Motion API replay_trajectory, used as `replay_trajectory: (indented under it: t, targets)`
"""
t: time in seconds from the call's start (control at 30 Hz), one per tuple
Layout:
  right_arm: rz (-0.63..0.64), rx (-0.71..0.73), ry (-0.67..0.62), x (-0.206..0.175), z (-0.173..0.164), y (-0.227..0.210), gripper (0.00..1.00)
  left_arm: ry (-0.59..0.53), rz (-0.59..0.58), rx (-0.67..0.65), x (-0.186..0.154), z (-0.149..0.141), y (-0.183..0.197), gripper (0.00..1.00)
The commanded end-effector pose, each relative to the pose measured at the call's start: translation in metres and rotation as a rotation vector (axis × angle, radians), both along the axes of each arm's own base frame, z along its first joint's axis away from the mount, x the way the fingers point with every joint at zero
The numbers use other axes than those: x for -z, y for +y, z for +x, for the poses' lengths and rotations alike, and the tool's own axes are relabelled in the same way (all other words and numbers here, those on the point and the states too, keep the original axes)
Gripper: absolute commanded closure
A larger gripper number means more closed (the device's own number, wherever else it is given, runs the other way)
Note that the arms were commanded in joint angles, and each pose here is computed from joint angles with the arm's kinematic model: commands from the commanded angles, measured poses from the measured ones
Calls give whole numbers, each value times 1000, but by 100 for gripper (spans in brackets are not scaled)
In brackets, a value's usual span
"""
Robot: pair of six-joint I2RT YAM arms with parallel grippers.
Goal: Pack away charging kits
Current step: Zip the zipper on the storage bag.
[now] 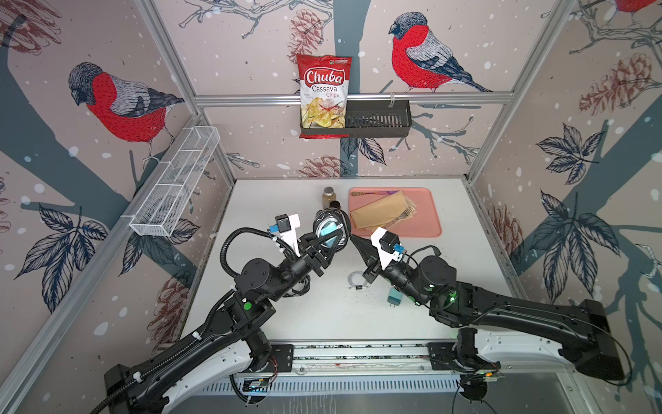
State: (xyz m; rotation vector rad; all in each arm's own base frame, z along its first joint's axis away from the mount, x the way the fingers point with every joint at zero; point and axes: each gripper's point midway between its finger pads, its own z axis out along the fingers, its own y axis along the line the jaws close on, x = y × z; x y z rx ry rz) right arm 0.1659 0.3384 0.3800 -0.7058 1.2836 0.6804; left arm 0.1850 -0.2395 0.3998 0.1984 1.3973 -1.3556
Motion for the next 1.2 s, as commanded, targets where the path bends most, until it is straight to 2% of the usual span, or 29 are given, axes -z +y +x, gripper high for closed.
replay_trajectory:
  t: [0.0, 0.2, 0.47, 0.83, 1.1, 1.17]
  targets:
    - [117, 137, 12, -25, 22, -27, 100, -14, 45, 81, 3, -9, -13, 100]
    - [134, 187, 2, -38, 39, -43, 100, 28, 150, 164, 28, -10, -35, 100]
    - [154, 233, -27, -58, 53, -61, 100, 59, 234, 210, 54, -13, -44, 100]
    - [154, 215, -78, -84, 56, -55, 100, 124, 348, 295, 95, -18, -60, 100]
    - [174, 197, -71, -91, 52, -53, 100, 103, 348, 268, 94, -16, -55, 100]
    - [197, 174, -65, -91, 48, -54, 100, 95, 344, 250, 92, -14, -53, 91]
